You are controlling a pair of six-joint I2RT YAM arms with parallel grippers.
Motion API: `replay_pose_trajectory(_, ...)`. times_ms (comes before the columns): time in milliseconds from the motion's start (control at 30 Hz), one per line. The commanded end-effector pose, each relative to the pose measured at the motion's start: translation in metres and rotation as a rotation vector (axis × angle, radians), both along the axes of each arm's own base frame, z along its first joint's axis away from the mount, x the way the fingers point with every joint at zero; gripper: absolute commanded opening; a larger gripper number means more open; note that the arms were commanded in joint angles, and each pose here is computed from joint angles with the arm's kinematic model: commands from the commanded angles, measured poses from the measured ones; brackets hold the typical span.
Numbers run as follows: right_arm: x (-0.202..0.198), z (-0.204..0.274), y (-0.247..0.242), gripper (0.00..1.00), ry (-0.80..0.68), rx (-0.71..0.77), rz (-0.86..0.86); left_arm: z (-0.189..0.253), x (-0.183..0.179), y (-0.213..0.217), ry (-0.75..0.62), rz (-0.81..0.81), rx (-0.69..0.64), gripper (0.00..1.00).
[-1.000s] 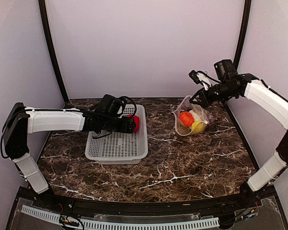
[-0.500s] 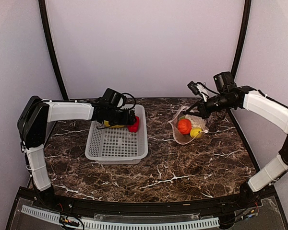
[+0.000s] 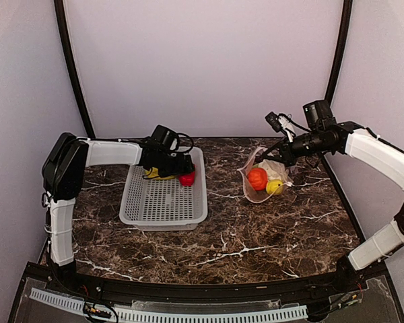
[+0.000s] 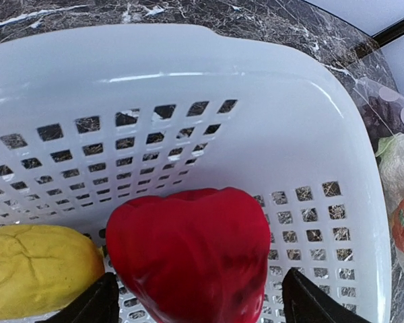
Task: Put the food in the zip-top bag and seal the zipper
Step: Pick up the fake vegetable from the bin.
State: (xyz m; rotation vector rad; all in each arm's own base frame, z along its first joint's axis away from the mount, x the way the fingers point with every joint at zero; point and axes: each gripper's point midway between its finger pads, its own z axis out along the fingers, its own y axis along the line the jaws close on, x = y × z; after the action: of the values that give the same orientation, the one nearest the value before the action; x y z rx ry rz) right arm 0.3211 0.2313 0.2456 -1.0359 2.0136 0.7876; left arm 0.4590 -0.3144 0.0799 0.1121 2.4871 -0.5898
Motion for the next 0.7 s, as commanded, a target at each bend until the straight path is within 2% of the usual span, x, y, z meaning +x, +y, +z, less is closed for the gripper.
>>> replay_pose_trajectory(0,-0.006,0.013,0.004,0.0,-0.046,0.039,0.034,0.0,0.001,-0.007,0.038,-0.006,-0.023,0.82)
replay_pose_trajectory(233,-0.006,0.012,0.004,0.0,-0.039,0.04,0.035,-0.019,0.004,-0.008,0.077,0.001,0.0,0.81)
replay_pose_trajectory(367,-0.004,0.011,0.003,0.0,-0.043,0.031,0.026,-0.026,0.002,-0.008,0.094,-0.001,0.008,0.77)
replay_pose_trajectory(433,-0.005,0.012,0.003,0.0,-0.045,0.031,0.026,-0.026,0.001,-0.008,0.099,-0.001,0.005,0.72)
replay_pose_trajectory(567,-0.003,0.011,0.001,0.0,-0.054,0.021,0.018,-0.016,-0.001,-0.009,0.076,-0.007,-0.01,0.53)
replay_pose_trajectory(667,-0.003,0.008,0.002,0.0,-0.042,0.023,0.023,0.0,-0.003,-0.006,0.033,-0.004,-0.031,0.44)
